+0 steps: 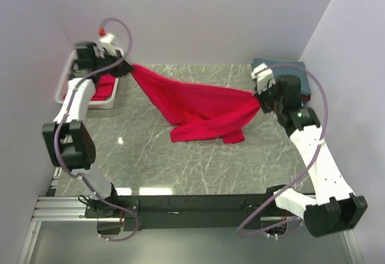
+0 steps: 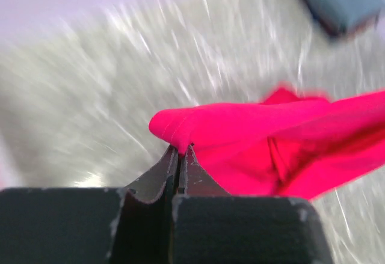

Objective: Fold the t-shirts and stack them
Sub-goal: Flatten the tshirt out

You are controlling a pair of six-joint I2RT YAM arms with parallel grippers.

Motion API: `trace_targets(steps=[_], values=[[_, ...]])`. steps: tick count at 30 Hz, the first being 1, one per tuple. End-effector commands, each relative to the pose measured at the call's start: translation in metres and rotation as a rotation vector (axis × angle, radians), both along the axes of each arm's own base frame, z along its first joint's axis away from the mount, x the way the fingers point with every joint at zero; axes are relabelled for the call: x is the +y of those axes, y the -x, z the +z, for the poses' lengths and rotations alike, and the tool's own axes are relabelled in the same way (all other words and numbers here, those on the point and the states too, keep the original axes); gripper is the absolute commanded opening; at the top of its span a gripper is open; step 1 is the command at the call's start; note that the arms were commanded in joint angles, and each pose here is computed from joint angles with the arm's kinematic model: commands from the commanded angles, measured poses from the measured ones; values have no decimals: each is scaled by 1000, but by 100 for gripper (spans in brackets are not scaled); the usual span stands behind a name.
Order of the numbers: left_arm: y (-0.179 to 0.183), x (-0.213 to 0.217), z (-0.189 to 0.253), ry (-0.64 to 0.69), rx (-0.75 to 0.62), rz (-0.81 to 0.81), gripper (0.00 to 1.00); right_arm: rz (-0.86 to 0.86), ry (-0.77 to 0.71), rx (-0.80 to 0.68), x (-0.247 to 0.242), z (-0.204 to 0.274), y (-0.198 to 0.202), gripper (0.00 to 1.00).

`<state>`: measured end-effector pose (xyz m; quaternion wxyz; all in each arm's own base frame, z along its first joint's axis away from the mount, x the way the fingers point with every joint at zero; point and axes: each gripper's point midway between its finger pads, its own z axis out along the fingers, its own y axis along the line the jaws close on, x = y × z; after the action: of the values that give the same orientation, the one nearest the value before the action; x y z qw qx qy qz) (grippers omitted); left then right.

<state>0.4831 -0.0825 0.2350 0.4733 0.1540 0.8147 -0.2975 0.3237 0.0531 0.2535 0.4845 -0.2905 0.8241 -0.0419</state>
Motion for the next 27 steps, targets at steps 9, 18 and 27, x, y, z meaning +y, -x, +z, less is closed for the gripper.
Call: trace_targets(steps=[9,18,27], values=[[100,34,300,-33,-714,147,0,13,-91,-462,4,249,-30,0],[211,51,387,-105,-1034,341,1,-17,68,-693,-28,300,44,0],[216,60,384,-121,-1038,407,0,-3,108,-705,-28,282,43,0]])
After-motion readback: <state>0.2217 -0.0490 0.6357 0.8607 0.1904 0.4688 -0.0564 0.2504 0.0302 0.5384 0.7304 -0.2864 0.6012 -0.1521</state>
